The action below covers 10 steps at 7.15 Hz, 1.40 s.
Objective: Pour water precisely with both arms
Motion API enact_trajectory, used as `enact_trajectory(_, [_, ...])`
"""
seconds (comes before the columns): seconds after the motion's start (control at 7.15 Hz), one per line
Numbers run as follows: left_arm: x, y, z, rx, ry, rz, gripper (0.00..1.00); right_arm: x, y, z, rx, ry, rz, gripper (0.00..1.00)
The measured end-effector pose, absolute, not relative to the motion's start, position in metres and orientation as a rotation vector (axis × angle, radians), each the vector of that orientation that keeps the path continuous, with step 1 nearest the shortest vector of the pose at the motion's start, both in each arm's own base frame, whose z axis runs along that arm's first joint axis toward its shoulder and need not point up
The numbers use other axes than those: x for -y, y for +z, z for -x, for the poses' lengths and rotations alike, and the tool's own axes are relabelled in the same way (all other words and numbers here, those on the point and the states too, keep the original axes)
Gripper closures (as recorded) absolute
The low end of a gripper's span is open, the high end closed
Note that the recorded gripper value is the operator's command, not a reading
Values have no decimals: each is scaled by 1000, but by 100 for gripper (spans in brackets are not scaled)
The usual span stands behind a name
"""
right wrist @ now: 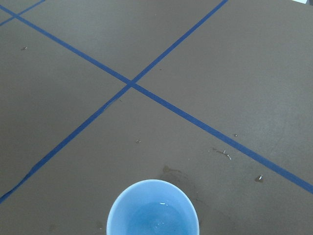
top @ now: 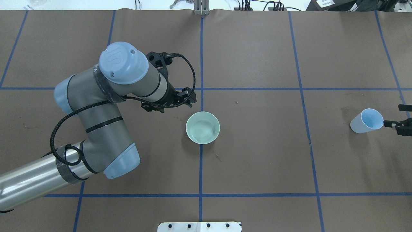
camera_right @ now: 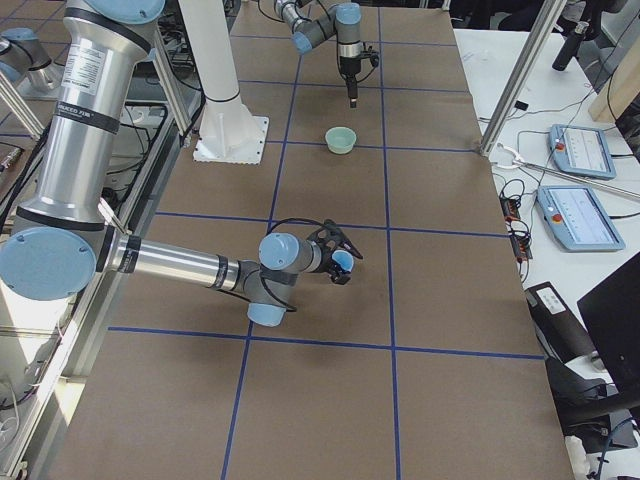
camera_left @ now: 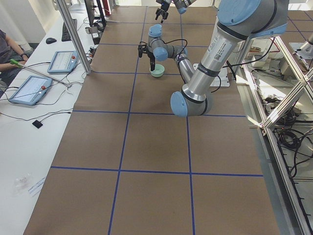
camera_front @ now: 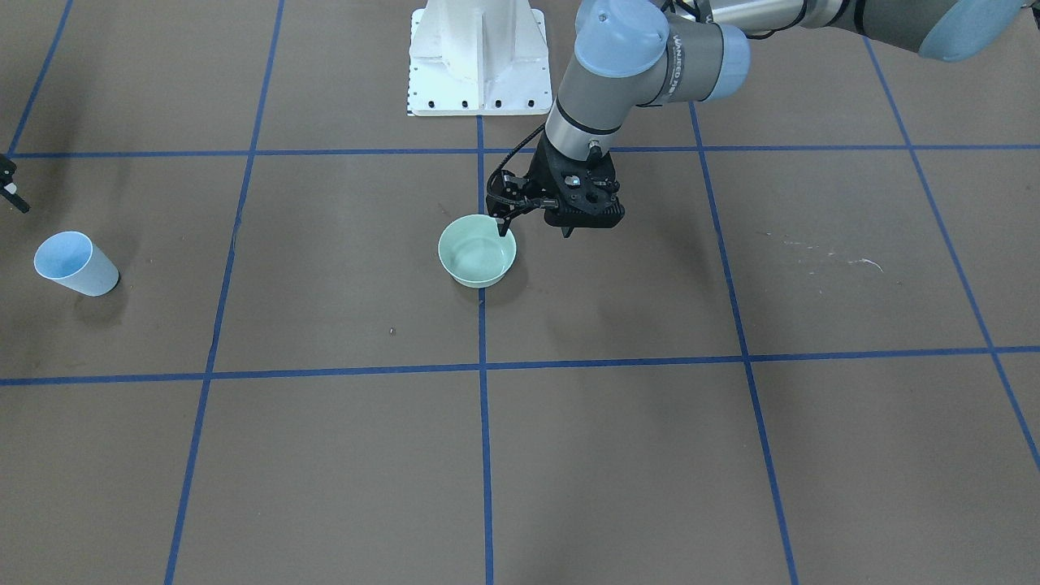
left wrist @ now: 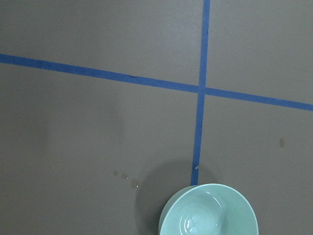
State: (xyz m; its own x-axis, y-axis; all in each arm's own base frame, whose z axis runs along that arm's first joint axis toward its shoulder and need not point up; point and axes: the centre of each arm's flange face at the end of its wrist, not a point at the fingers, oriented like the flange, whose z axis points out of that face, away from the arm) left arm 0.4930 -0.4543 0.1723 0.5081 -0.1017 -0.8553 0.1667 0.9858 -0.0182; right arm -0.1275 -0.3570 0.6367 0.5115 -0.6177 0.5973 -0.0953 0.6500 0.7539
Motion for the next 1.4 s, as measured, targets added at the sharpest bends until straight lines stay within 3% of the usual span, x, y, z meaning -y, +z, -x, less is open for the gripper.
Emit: enact_trajectory(1.4, [456, 165, -484, -1038, -187, -71, 1, 333, 680, 164, 986, -345, -876, 5])
